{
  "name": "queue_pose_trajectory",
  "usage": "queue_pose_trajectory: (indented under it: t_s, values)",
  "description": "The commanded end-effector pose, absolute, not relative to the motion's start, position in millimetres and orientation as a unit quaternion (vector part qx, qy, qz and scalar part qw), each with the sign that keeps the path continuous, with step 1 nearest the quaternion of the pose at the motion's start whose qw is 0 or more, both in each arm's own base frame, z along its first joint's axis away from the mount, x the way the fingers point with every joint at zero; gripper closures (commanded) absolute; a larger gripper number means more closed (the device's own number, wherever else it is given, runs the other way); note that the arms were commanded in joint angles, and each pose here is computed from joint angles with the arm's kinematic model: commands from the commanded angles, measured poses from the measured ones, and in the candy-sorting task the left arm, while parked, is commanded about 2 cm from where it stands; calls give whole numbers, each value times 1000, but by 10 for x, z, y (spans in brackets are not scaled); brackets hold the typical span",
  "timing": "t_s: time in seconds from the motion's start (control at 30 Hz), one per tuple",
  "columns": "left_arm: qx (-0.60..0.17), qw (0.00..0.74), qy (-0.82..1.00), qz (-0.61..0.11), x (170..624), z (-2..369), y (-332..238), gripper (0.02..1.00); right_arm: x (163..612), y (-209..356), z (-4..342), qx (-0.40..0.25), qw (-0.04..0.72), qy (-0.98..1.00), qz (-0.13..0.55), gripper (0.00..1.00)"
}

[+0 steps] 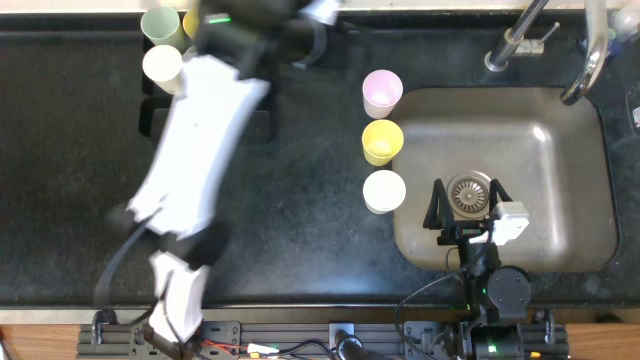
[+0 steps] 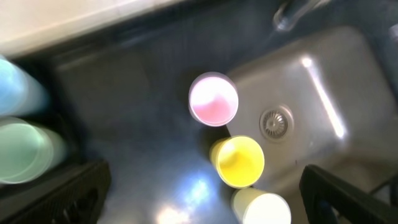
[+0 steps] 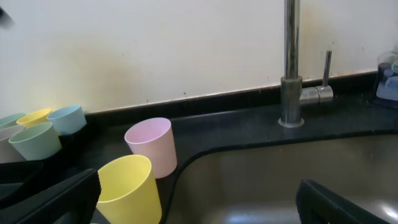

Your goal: Store Cups

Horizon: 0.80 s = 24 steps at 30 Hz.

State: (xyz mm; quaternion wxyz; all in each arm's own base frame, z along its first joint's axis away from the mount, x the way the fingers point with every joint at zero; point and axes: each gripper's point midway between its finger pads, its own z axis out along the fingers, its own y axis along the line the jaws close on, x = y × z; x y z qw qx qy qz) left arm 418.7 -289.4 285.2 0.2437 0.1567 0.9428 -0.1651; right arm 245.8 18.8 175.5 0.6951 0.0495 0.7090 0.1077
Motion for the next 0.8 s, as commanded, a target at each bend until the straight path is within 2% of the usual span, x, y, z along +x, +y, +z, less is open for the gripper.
queue_pose_trajectory:
  t_s: [0.03,0.13,0.33,0.5,0.8]
  values:
    - [8,201,969,-144,4351,2414,-2894,20,2461,185,1720,49,695,709,108,3]
    - [-13,157,977,-147,4331,2132,-2961,20,2461,185,1720,49,695,709,108,3]
    - [-40,118,979,-159,4382,1757,-3136,20,2461,185,1721,49,695,709,108,5]
    - [-38,111,978,-173,4447,1576,-3287,23,2462,185,1719,49,695,709,108,5]
    - [-60,89,983,-151,4460,1251,-3294,20,2462,185,1718,49,695,709,108,5]
